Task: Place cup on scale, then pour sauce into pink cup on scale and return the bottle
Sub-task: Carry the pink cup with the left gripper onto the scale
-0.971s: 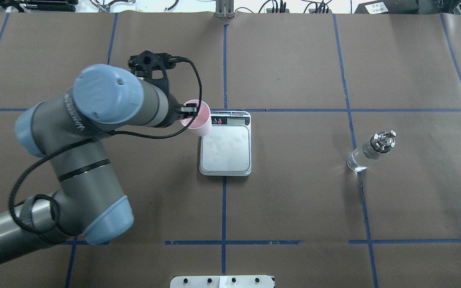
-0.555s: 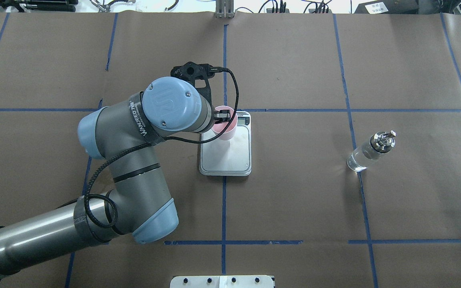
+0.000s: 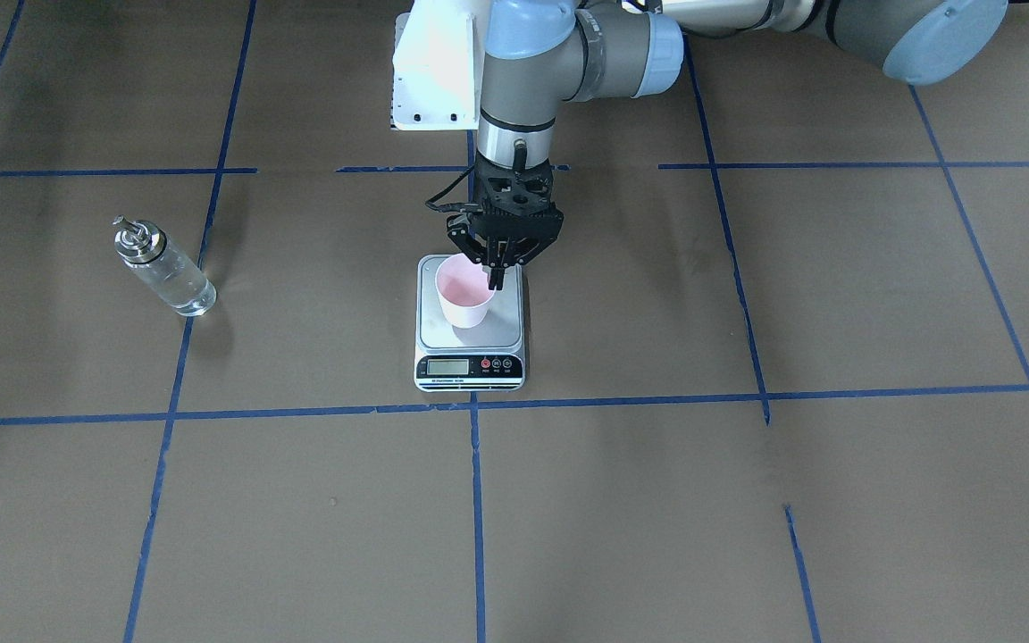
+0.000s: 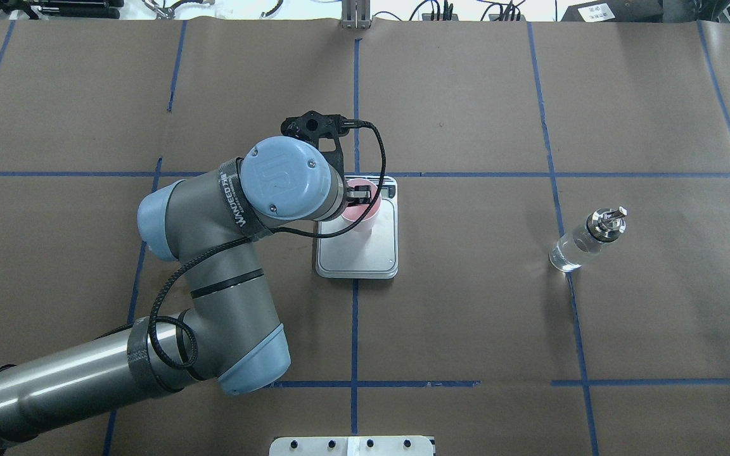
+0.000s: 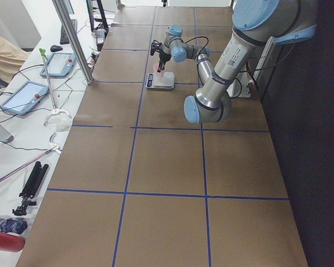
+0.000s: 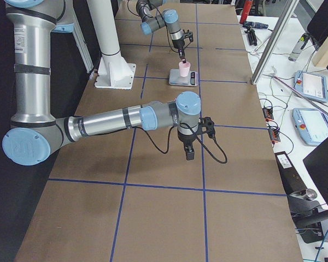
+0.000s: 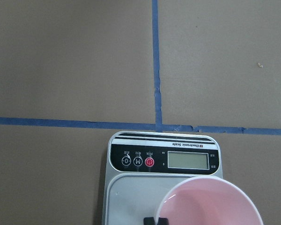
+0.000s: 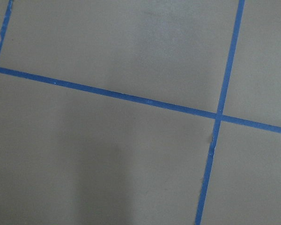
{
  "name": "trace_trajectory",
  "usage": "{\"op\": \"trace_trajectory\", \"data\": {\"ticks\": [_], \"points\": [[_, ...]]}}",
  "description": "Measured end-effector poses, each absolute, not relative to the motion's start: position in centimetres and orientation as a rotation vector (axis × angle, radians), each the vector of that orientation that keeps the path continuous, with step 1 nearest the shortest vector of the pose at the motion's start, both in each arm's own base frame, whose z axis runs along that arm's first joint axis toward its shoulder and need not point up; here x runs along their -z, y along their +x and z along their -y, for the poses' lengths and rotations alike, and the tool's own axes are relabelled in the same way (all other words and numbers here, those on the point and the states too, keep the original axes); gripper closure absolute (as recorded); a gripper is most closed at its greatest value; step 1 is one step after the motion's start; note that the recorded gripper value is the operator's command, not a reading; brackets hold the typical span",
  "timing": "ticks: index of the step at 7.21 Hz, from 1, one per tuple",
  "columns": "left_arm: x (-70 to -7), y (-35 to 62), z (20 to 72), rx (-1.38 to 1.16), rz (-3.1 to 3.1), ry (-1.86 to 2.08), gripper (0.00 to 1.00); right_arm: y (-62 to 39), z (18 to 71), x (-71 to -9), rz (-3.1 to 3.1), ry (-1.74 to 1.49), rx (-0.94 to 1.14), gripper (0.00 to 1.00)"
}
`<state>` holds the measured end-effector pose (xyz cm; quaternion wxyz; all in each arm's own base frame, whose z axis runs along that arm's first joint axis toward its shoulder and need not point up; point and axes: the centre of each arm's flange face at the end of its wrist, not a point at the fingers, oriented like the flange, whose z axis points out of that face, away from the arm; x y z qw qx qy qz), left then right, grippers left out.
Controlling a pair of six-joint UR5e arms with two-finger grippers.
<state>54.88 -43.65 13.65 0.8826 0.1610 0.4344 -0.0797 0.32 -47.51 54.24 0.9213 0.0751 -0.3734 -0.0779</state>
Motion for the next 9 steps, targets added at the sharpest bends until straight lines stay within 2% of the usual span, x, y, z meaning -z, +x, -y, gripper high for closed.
{"op": "trace_trajectory", "data": {"ticks": [2, 3, 4, 5, 6, 9], "points": [[-14.0, 55.1, 43.4, 0.160, -0.900, 0.333, 0.82, 0.3, 47.5, -54.3, 0.767, 0.154, 0.160, 0.00], [-14.0, 55.3, 43.2, 0.156, -0.899, 0.331, 0.69, 0.3, 47.5, -54.3, 0.767, 0.154, 0.160, 0.00], [-14.1, 55.4, 43.1, 0.155, -0.898, 0.330, 0.44, 0.3, 47.5, -54.3, 0.767, 0.154, 0.160, 0.00], [-14.2, 55.4, 43.0, 0.153, -0.897, 0.329, 0.03, 0.3, 47.5, -54.3, 0.767, 0.154, 0.160, 0.00], [-14.3, 55.4, 43.0, 0.152, -0.897, 0.328, 0.00, 0.3, 47.5, -54.2, 0.767, 0.155, 0.161, 0.00], [-14.4, 51.0, 42.2, 0.048, -0.900, 0.400, 0.00, 0.3, 47.7, -52.9, 0.768, 0.210, 0.185, 0.00]]}}
